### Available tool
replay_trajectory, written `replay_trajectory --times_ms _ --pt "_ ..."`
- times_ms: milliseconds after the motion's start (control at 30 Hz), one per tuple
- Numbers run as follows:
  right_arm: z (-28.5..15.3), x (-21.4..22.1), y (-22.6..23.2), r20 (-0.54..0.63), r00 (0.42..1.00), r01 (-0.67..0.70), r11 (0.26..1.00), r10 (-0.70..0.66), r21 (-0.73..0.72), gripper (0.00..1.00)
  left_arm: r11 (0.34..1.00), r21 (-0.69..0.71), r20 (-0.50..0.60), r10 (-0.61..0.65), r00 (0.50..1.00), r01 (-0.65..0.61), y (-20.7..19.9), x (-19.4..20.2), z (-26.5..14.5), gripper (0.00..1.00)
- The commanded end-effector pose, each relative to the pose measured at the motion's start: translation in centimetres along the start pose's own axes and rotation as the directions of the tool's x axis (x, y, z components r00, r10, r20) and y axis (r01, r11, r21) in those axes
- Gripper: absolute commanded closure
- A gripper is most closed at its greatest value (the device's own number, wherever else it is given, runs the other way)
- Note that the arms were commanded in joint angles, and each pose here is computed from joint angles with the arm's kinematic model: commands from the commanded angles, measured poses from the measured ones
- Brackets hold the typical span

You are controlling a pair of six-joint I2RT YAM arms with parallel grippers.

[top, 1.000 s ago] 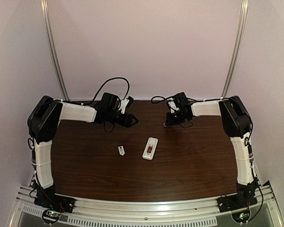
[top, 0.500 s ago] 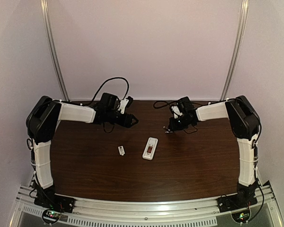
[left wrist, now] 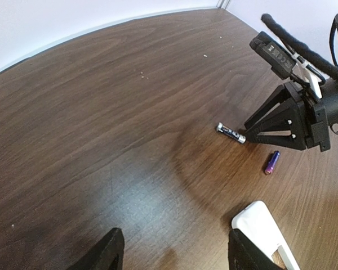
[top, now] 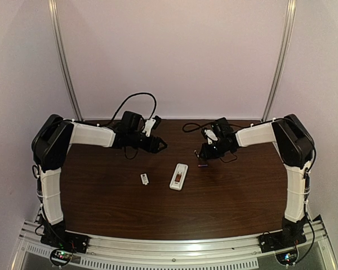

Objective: Load the batteries into the remote control
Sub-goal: Move the right arm with the battery to the center of the board, then pick up the battery at the center of the board.

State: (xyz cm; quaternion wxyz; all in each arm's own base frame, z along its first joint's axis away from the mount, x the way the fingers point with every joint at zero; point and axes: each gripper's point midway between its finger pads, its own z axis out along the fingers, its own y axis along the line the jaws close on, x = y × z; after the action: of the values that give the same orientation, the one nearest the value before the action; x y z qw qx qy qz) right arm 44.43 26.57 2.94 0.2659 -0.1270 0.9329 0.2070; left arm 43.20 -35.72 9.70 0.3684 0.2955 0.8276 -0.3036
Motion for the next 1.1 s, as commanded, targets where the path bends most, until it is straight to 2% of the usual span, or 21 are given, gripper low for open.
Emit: replay_trajectory --times_ms 0,133,500,700,833,933,1033,1067 --pt "-0.5 -2.0 1.2 0.021 1.000 0.007 1.000 -0.006 -0.021 0.71 0.999 0.014 0.058 0.041 0.997 -0.041 -0.8 -1.8 -0.6 0.36" --pt "0.5 -2.7 1.1 0.019 1.000 0.015 1.000 -0.015 -0.006 0.67 0.999 0.009 0.055 0.039 0.998 -0.040 -0.7 -1.7 -0.5 0.36" --pt "3.2 -1.6 0.0 -0.066 0.990 0.131 0.977 -0.121 0.168 0.69 0.999 -0.010 0.061 0.042 0.997 -0.042 -0.4 -2.0 -0.8 0.36" --pt "3.3 -0.4 -0.2 -0.118 0.978 0.195 0.949 -0.171 0.248 0.78 0.999 -0.017 0.068 0.044 0.997 -0.043 -0.4 -2.3 -0.9 0.36" --pt "2.7 1.0 -0.4 -0.146 0.975 0.201 0.945 -0.167 0.258 0.80 0.999 -0.022 0.071 0.045 0.997 -0.043 -0.4 -2.5 -1.0 0.36" --pt "2.3 1.9 -0.7 -0.159 0.972 0.208 0.943 -0.171 0.258 0.87 0.999 -0.023 0.073 0.047 0.996 -0.045 -0.4 -2.5 -1.1 0.36" --pt "1.6 3.0 -0.2 -0.172 0.969 0.212 0.952 -0.176 0.223 1.00 0.999 -0.018 0.069 0.045 0.997 -0.044 -0.5 -2.4 -1.2 0.36" --pt "1.0 2.8 0.4 -0.154 0.972 0.209 0.957 -0.180 0.201 1.00 0.999 -0.017 0.069 0.046 0.997 -0.045 -0.5 -2.4 -1.2 0.36"
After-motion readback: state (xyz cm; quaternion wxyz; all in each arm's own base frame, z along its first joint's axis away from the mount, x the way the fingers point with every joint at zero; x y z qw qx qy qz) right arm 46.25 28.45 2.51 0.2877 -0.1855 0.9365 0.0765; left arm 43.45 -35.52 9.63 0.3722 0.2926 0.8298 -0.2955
